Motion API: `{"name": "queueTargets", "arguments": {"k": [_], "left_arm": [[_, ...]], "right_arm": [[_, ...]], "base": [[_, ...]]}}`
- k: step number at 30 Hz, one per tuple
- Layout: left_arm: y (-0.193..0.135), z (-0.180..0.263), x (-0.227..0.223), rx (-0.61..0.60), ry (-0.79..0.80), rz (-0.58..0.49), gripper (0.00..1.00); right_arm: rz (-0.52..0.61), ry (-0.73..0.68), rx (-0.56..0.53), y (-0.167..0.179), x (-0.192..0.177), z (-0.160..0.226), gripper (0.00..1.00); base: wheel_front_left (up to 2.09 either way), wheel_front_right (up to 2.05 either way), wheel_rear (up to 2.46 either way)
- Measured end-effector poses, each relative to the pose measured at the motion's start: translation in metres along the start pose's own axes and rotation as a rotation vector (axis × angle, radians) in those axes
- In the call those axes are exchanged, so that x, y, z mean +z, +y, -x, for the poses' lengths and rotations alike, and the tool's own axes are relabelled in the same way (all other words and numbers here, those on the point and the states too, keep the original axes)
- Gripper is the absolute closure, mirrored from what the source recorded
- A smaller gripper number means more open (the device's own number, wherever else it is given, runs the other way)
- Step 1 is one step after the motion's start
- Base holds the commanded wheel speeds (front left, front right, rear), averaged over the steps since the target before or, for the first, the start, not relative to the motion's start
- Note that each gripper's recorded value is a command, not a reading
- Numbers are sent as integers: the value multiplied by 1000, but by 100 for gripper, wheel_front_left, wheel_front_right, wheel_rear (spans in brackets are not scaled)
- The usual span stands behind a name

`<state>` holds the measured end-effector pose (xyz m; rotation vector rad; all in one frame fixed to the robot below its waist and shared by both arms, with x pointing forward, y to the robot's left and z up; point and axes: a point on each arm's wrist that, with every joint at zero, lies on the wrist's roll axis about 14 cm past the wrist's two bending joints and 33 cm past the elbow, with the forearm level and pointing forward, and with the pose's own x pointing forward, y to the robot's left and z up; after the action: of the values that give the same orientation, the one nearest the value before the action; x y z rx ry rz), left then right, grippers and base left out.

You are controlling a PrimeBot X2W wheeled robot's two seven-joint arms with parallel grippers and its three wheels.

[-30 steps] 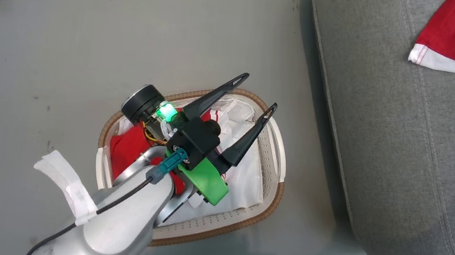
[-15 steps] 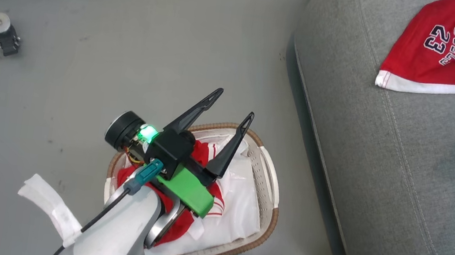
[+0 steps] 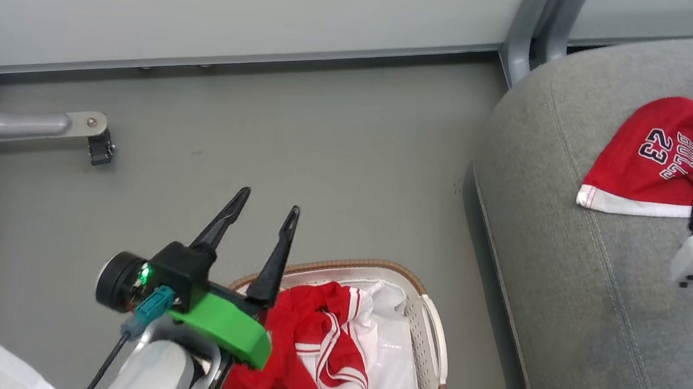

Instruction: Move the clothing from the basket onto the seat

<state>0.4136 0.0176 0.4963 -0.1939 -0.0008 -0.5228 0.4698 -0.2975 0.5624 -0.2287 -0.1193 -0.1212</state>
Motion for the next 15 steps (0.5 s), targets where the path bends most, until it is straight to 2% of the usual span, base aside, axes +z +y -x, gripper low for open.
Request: {"name": "queueTargets", "arguments": {"k": [5, 10, 15], "left_arm": [[38, 38, 6, 174, -15, 8, 0], [66, 73, 8, 306, -22, 9, 0], [85, 103, 9, 405, -27, 0, 0]], "right_arm": [[-124, -41, 73, 52, 13, 13, 0], [-198, -61, 148, 96, 21, 30, 0], [-243, -70, 188, 117, 25, 48, 0]], "base": [[0, 0, 0], [0, 0, 0], [0, 0, 0]]}}
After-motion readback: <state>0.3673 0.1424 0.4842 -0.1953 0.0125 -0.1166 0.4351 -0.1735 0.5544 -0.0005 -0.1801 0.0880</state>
